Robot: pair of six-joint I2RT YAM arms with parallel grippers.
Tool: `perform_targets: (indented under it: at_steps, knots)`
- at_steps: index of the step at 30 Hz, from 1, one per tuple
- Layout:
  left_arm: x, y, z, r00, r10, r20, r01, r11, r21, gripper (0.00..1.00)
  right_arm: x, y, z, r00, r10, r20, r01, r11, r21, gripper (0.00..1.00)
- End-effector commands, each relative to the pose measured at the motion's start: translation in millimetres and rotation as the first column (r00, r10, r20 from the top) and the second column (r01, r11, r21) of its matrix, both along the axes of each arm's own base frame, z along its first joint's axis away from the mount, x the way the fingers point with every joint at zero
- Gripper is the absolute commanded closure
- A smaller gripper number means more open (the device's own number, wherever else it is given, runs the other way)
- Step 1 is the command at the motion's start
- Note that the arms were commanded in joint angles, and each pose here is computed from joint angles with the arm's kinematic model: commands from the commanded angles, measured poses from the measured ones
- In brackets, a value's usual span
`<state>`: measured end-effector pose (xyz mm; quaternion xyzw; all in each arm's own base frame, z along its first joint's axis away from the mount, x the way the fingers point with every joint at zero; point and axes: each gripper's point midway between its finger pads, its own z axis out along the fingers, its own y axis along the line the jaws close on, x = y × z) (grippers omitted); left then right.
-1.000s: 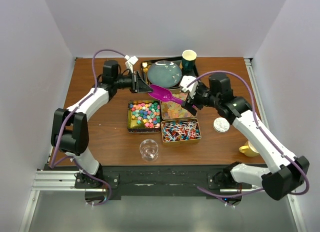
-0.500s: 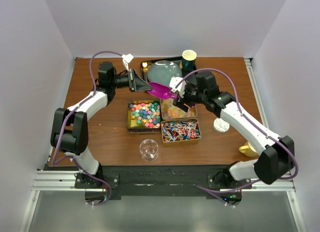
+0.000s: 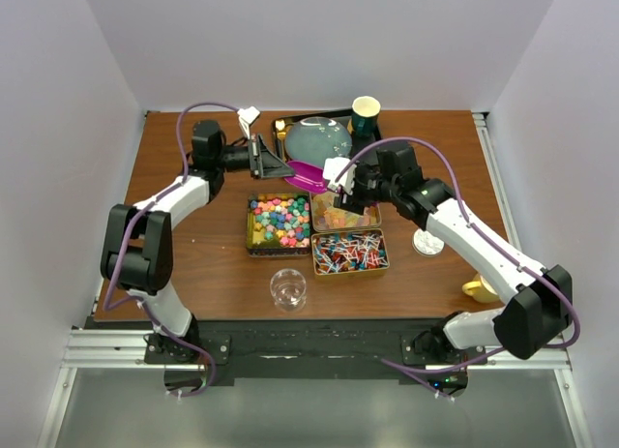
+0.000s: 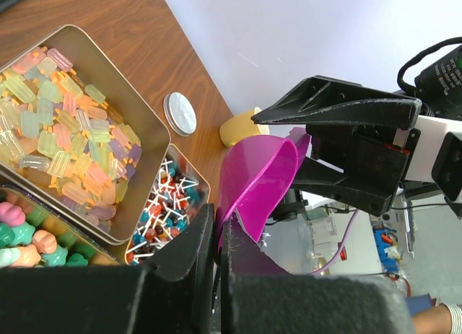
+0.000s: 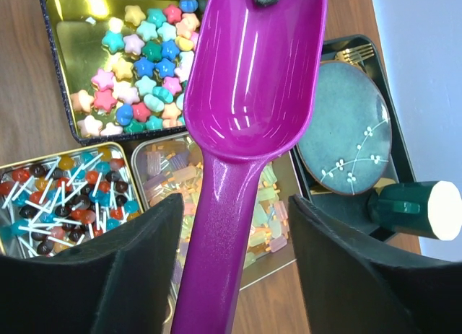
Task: Pack the candies
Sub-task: Adjust the spatula.
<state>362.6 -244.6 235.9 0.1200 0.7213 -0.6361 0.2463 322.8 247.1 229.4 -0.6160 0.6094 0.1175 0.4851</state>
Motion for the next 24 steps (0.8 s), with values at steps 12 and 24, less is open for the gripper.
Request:
perform_targets:
  at_steps: [12, 24]
  knots:
    - [0, 2, 6, 1.000, -0.019, -0.001, 0.019, 1.000, -0.018, 1.00, 0, -6, 18, 0.998, 0.015, 0.065, -0.012, 0.999, -0.044, 0.66]
    - [38, 83, -31, 0.962, 0.272, 0.026, -0.272, 0.944, 0.187, 0.43, -22, -59, 11, 0.988, 0.137, -0.063, -0.151, 0.919, -0.364, 0.99]
